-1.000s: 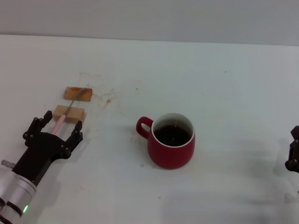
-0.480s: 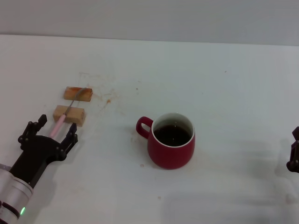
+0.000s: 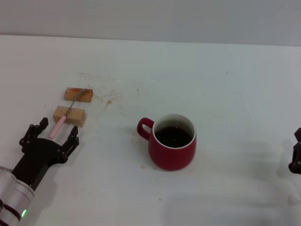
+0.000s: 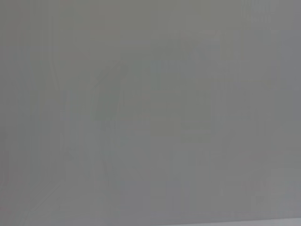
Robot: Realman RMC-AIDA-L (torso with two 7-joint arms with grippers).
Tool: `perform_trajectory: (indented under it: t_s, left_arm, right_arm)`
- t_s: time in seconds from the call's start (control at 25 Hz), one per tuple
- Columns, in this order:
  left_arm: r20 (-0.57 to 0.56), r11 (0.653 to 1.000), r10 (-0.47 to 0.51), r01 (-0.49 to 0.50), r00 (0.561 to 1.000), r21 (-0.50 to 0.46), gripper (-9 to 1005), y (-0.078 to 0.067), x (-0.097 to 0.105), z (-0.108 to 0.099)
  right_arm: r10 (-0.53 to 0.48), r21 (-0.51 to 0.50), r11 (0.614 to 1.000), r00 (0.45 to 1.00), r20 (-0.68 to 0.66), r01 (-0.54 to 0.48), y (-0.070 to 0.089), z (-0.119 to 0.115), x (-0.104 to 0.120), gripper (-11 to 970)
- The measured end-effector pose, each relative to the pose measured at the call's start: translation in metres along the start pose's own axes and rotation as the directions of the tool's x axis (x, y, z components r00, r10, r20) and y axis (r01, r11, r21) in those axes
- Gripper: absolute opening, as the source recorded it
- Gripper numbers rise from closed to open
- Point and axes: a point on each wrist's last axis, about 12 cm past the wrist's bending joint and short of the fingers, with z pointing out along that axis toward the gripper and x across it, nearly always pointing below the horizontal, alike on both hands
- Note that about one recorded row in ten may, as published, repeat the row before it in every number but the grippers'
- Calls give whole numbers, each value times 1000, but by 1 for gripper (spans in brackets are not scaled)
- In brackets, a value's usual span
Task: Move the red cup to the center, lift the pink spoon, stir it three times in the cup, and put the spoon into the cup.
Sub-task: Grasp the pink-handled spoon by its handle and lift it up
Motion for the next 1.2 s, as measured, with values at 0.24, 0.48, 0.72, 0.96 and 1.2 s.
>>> perform_trajectory:
  t_s: [0.24, 0.48, 0.72, 0.96, 1.2]
  left_arm:
    - [2, 1000, 6, -6, 1000, 1, 772, 0, 0, 0]
    - [-4, 1000, 3, -3, 1000, -6, 700, 1, 1, -1]
    - [-5, 1000, 4, -4, 1000, -7, 567, 2, 1, -1]
    - [-10, 1000, 2, -2, 1000, -11, 566, 2, 1, 0]
    - [-8, 1000, 0, 0, 1000, -12, 486, 2, 1, 0]
  right_arm:
    - [0, 0, 1000, 1000, 0, 0, 0, 0, 0, 0]
    - [0, -6, 1000, 1000, -1, 0, 1, 0, 0, 0]
    - [1, -13, 1000, 1000, -2, -1, 2, 0, 0, 0]
    - [2, -15, 1000, 1000, -2, -2, 2, 1, 0, 0]
    - [3, -15, 1000, 1000, -2, -3, 3, 1, 0, 0]
